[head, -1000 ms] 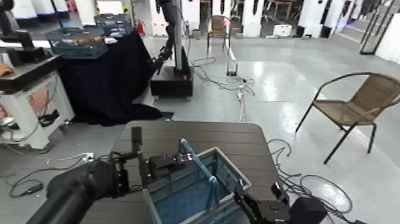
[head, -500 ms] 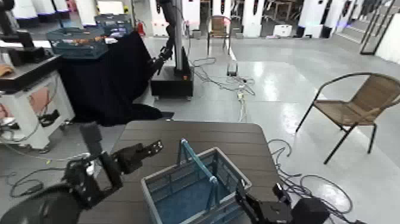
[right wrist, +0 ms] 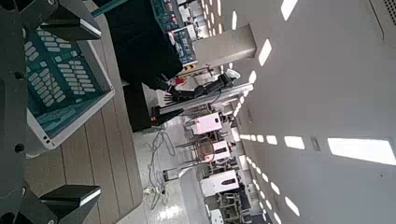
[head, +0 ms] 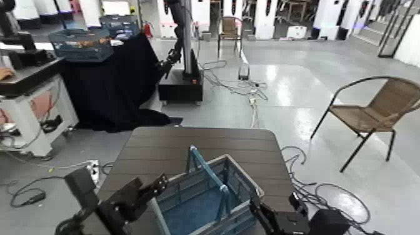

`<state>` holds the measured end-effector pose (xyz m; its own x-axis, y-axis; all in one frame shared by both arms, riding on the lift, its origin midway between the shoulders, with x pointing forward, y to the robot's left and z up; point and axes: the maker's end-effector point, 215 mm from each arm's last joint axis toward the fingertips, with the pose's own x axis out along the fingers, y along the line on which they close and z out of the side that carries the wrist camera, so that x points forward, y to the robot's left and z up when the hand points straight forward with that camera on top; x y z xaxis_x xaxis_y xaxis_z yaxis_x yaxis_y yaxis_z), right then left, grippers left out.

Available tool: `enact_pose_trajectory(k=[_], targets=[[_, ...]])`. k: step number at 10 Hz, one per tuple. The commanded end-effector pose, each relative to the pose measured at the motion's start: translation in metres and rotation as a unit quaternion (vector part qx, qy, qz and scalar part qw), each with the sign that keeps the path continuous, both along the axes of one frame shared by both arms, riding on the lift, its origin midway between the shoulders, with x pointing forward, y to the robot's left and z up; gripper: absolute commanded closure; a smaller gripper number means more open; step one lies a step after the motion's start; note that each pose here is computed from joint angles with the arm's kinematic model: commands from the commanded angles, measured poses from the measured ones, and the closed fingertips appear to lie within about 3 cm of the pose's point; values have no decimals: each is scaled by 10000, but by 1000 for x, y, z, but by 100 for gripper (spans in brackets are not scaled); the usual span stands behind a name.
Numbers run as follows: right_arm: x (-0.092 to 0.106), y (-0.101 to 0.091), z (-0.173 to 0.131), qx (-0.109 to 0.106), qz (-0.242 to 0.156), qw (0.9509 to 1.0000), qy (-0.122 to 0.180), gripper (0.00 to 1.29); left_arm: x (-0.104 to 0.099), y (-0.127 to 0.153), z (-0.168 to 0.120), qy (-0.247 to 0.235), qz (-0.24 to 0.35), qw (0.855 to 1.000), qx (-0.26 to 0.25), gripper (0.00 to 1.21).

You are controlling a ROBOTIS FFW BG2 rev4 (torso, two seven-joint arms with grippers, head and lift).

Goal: Place the crate on the table.

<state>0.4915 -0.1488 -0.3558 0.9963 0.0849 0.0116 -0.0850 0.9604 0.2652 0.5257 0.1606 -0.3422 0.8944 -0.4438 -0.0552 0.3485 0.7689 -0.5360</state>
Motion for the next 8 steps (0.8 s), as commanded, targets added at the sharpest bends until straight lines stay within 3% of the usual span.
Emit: enact_pose_trajectory(k=[1, 3, 8], targets=[[-1, -4, -1, -17, -28, 10000, 18, 14, -27, 20, -10, -426, 667, 9940, 751, 9], [-2, -5, -1, -45, -40, 10000, 30, 14, -40, 40, -14, -634, 1182, 9837, 1200, 10], [-6, -8, -3, -131, -48, 9999, 63, 14, -56, 48, -2, -1191, 1543, 9604, 1992, 10]])
